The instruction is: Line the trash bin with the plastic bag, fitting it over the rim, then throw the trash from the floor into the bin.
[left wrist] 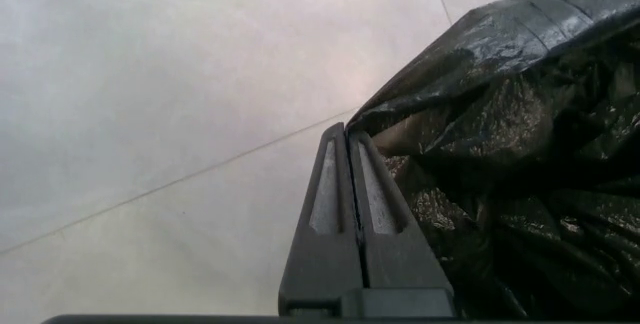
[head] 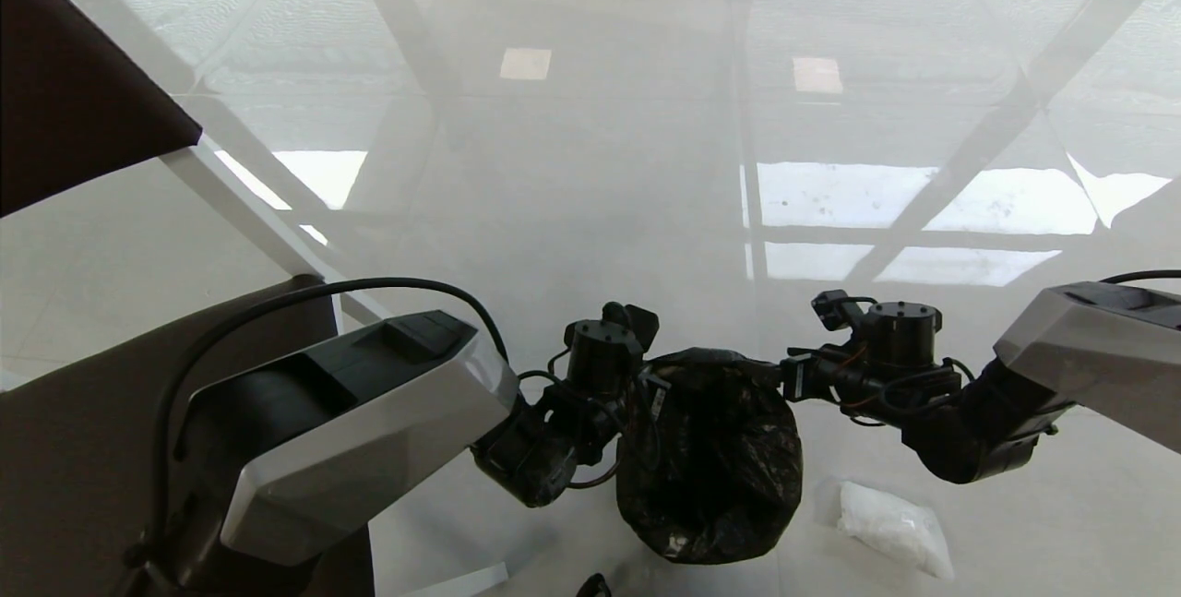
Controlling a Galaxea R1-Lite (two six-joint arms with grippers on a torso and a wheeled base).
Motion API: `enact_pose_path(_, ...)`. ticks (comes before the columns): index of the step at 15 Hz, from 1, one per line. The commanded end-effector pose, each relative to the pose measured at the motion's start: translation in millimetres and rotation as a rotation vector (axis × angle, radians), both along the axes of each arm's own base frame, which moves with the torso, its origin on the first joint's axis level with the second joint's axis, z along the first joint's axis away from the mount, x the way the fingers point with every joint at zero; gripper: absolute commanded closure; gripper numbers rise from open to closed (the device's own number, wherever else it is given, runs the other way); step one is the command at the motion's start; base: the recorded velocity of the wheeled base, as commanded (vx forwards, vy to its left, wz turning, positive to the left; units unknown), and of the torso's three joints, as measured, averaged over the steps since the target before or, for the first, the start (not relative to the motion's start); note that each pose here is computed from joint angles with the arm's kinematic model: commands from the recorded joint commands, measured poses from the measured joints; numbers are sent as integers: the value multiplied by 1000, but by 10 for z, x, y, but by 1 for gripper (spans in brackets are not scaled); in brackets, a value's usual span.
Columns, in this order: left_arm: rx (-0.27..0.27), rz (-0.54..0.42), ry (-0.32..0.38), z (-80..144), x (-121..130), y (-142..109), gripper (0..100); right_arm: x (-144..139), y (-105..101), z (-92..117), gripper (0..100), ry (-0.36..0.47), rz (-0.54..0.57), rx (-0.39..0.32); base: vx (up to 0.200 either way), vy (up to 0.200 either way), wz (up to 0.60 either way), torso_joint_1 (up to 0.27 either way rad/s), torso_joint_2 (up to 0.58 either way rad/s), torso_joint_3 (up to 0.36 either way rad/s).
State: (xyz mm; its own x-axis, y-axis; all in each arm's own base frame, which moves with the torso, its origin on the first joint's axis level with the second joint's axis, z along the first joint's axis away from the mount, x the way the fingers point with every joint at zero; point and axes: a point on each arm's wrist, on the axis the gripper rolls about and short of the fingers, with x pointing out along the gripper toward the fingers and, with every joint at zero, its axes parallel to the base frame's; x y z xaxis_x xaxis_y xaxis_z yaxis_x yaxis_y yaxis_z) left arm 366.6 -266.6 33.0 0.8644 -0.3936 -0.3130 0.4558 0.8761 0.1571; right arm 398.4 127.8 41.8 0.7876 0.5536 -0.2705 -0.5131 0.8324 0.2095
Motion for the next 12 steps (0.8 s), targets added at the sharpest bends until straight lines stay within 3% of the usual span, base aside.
enact_pose_path(1,0,-1,-1,8,-5,-2,100,24,90,-86,0,8,18,-3,0,0,0,0,0,0)
enact_pose_path(8,-5,-1,-8,43,-7,0,100,-115,86,-36,0,-5,34,5,0,0,0,0,0,0)
enact_pose_path(12,-5,-1,-8,43,-7,0,100,-113,135,-194,0,30,51,-6,0,0,0,0,0,0)
